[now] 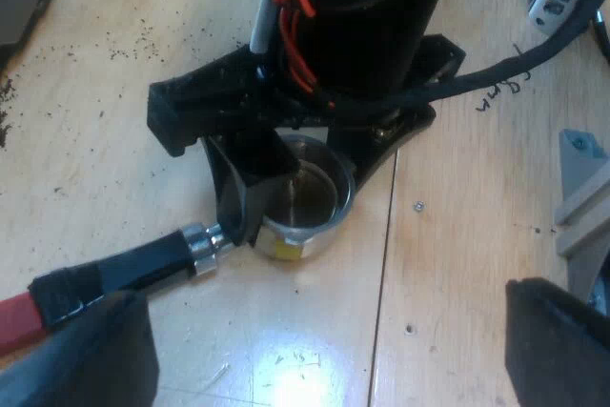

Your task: Put the handle in the coffee machine

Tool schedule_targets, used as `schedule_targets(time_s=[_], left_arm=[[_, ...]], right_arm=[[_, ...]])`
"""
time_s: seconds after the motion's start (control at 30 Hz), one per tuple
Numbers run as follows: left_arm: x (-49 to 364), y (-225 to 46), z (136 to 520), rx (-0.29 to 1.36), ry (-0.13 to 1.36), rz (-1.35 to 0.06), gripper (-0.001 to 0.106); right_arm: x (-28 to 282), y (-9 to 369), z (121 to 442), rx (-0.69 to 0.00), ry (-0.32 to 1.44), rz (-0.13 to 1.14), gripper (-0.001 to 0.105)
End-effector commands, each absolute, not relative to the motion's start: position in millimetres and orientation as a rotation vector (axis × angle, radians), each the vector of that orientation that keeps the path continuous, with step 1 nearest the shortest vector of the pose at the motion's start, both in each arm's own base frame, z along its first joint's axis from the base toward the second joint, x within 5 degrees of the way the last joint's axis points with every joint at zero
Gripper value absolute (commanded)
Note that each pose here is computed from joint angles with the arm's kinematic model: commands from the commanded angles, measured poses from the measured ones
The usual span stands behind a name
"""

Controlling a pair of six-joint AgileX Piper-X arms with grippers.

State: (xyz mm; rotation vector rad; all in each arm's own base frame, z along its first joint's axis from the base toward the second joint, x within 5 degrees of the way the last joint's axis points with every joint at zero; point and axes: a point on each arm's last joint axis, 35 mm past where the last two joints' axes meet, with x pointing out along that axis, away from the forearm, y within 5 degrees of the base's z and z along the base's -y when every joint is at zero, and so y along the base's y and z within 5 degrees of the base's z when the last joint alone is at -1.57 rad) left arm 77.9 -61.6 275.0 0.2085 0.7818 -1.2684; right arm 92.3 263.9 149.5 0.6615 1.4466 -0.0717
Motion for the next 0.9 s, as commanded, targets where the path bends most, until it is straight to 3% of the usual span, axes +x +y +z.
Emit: schedule_targets(time_s=[0.03, 0.47, 0.6, 0.7, 0.9], left_arm=[[78.0, -62.0, 277.9, 0.205, 0.775, -1.268, 0.077], [78.3, -62.1, 282.1, 0.177, 0.785, -1.251, 0.077], [78.6, -62.3, 295.5, 0.186, 0.741, -1.251, 0.077], [78.5, -62.2, 307.9, 0.194, 0.701, -1.251, 0.077], [77.7, -61.9, 324.2, 0.244, 0.618, -1.266, 0.077]], right_arm=[[90.7, 255.1, 160.5, 0.585, 1.432, -0.03, 0.0], [74.6, 206.7, 211.9, 0.272, 1.41, 0.124, 0.0], [71.8, 195.9, 221.5, 0.211, 1.416, 0.176, 0.0], [75.9, 189.5, 228.5, 0.174, 1.429, 0.226, 0.0], [96.6, 184.0, 251.6, 0.036, 1.432, 0.397, 0.0]])
